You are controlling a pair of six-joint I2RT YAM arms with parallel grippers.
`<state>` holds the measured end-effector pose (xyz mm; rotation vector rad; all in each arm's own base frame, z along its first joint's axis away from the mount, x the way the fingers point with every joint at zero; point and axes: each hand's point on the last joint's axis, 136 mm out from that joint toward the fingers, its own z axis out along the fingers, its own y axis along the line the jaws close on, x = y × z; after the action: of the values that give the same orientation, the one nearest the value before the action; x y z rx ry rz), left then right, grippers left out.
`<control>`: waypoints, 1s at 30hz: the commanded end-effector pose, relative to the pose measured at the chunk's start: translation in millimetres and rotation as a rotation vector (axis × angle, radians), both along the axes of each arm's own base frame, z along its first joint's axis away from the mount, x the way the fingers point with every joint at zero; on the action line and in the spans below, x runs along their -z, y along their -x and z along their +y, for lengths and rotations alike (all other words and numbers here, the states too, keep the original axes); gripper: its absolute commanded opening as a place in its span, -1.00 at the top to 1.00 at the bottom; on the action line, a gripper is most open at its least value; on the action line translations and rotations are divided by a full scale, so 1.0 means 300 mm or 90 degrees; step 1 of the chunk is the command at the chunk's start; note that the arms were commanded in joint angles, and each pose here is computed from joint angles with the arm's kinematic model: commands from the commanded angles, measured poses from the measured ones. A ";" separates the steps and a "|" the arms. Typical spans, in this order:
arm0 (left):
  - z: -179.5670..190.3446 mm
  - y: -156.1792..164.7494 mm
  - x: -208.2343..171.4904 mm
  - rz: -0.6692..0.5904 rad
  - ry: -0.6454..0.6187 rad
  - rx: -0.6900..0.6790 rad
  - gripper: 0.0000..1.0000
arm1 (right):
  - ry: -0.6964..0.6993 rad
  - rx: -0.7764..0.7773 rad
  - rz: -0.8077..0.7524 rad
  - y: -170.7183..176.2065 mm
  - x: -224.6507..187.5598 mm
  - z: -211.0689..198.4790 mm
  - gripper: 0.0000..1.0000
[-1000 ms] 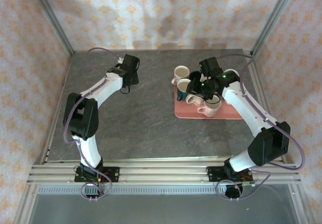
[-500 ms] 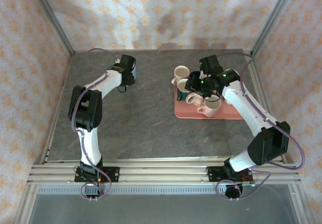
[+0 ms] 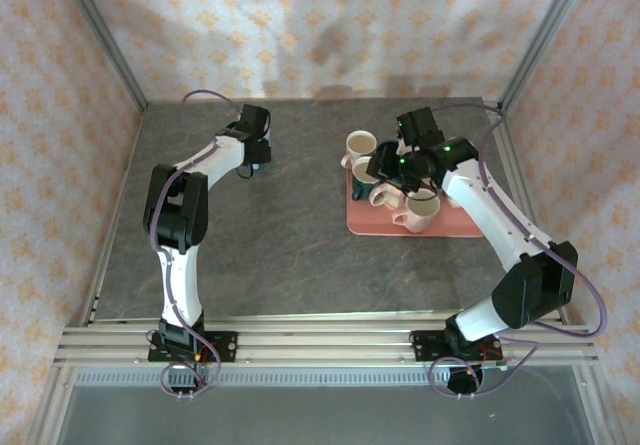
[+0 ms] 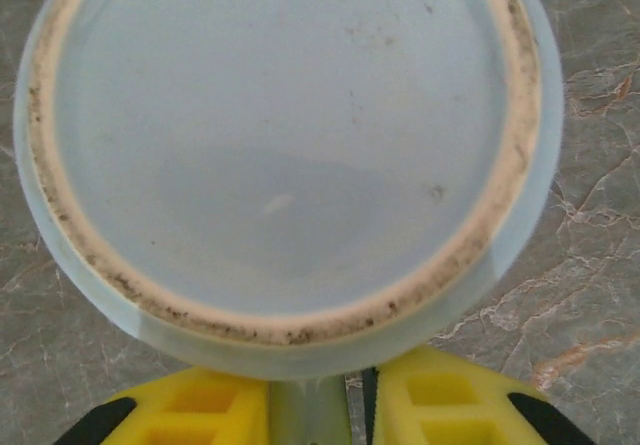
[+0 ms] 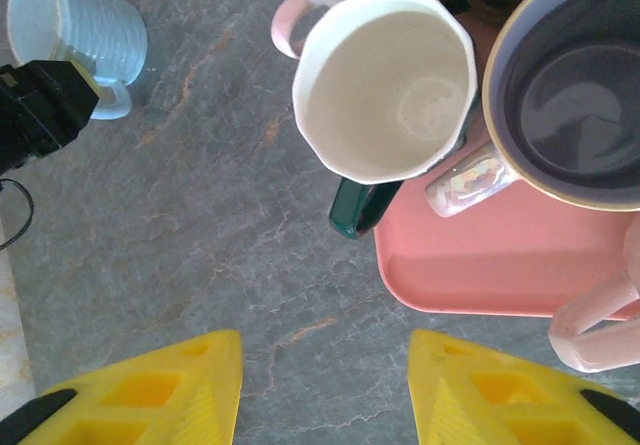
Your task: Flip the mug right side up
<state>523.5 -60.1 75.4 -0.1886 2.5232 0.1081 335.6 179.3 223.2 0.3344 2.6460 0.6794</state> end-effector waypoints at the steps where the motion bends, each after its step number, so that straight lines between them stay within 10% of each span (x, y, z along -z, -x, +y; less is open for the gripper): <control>1: 0.013 -0.039 -0.031 -0.023 0.002 0.011 0.75 | -0.014 0.006 -0.019 -0.003 -0.060 0.005 0.03; 11: -0.028 0.012 -0.139 -0.015 0.068 0.024 1.00 | -0.099 0.027 -0.016 0.019 -0.071 0.050 0.06; 30: -0.185 0.356 -0.628 -0.101 0.545 -0.148 1.00 | -0.581 0.257 0.138 0.064 -0.166 0.608 0.05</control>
<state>418.3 -103.8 225.3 -0.6612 2.3836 -0.6545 299.4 346.4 249.5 0.9643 2.3905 1.5338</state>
